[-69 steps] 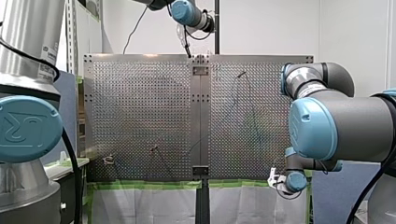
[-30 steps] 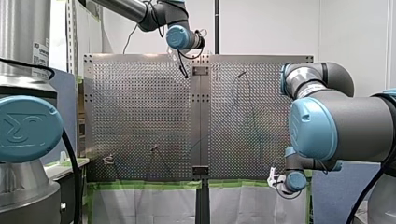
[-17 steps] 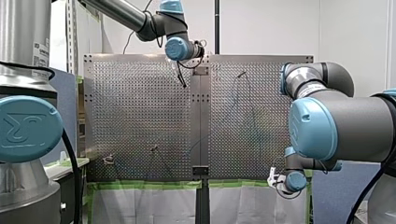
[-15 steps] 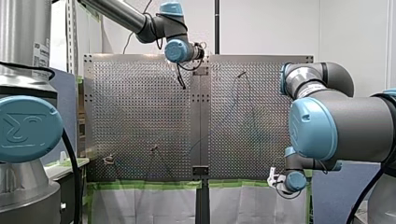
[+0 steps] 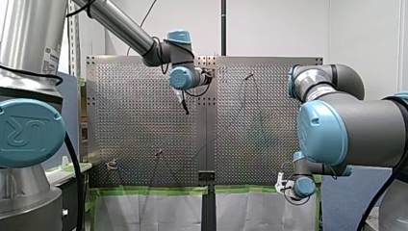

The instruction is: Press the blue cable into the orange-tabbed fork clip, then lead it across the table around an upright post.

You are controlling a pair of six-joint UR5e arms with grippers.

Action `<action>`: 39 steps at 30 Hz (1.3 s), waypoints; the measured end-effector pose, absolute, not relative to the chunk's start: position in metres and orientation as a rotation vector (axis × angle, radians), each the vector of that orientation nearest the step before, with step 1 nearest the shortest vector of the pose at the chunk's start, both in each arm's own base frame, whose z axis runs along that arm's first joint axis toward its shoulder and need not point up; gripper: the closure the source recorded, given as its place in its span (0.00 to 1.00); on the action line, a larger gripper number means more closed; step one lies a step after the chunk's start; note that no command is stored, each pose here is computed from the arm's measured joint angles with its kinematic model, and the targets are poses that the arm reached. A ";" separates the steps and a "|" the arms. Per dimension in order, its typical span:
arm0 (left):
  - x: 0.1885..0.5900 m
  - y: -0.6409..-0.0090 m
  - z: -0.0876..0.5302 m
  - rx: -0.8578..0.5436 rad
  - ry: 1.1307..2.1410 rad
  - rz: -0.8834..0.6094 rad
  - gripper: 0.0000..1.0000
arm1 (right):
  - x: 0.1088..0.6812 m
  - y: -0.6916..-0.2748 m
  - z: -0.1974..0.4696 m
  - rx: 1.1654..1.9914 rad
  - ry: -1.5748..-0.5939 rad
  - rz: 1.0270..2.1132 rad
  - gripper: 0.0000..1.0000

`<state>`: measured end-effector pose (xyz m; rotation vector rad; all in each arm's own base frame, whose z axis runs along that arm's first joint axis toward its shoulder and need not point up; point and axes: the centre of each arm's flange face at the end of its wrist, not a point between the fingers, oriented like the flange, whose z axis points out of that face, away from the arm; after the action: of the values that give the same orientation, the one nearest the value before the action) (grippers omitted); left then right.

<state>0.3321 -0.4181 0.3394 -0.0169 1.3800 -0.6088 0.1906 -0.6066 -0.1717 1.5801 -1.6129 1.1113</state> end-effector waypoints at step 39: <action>0.272 -0.337 0.201 -0.005 1.578 -0.487 0.00 | 0.190 -0.608 -0.169 1.591 -1.600 1.101 1.00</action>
<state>0.2724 -0.3375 0.2009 -0.0053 1.5778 -0.4871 0.1904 -0.6082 -0.1692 1.5909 -1.5997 1.1012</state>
